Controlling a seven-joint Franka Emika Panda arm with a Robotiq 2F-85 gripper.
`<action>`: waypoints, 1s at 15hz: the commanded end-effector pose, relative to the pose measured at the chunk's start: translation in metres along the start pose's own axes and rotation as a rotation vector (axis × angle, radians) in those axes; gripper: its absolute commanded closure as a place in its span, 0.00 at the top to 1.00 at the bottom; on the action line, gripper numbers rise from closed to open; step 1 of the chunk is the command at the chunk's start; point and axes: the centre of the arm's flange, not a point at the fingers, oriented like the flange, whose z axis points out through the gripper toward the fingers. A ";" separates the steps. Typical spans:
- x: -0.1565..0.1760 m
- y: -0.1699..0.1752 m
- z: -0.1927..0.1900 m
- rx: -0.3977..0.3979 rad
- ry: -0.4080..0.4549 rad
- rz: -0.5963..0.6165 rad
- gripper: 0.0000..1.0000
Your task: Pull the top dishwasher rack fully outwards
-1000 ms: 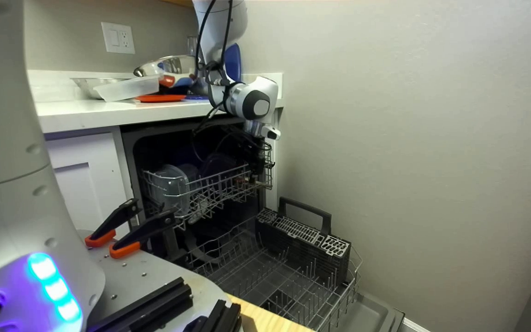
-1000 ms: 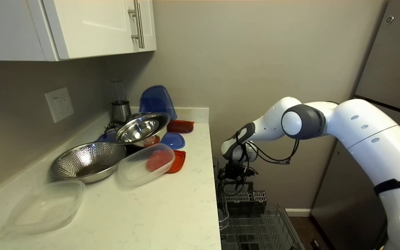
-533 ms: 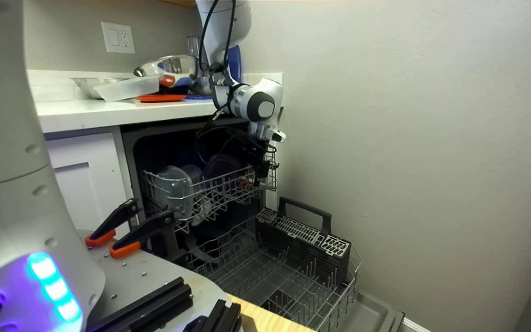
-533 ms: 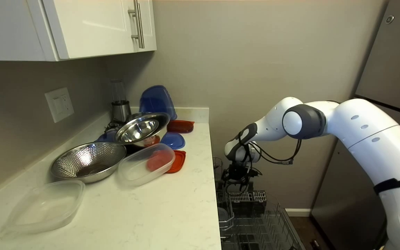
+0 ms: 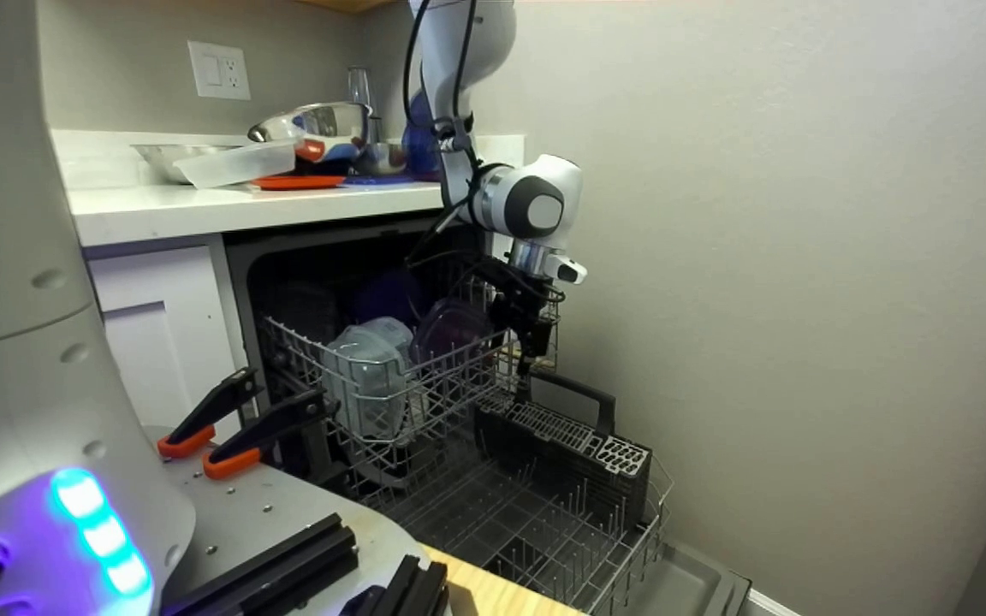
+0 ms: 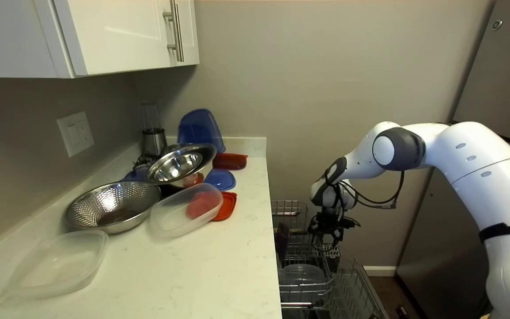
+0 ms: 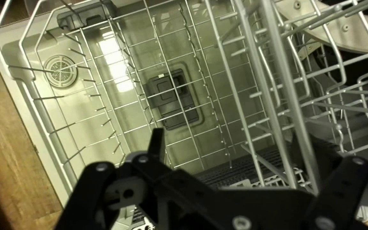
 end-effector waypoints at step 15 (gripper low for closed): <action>-0.008 0.094 -0.072 -0.125 0.035 0.062 1.00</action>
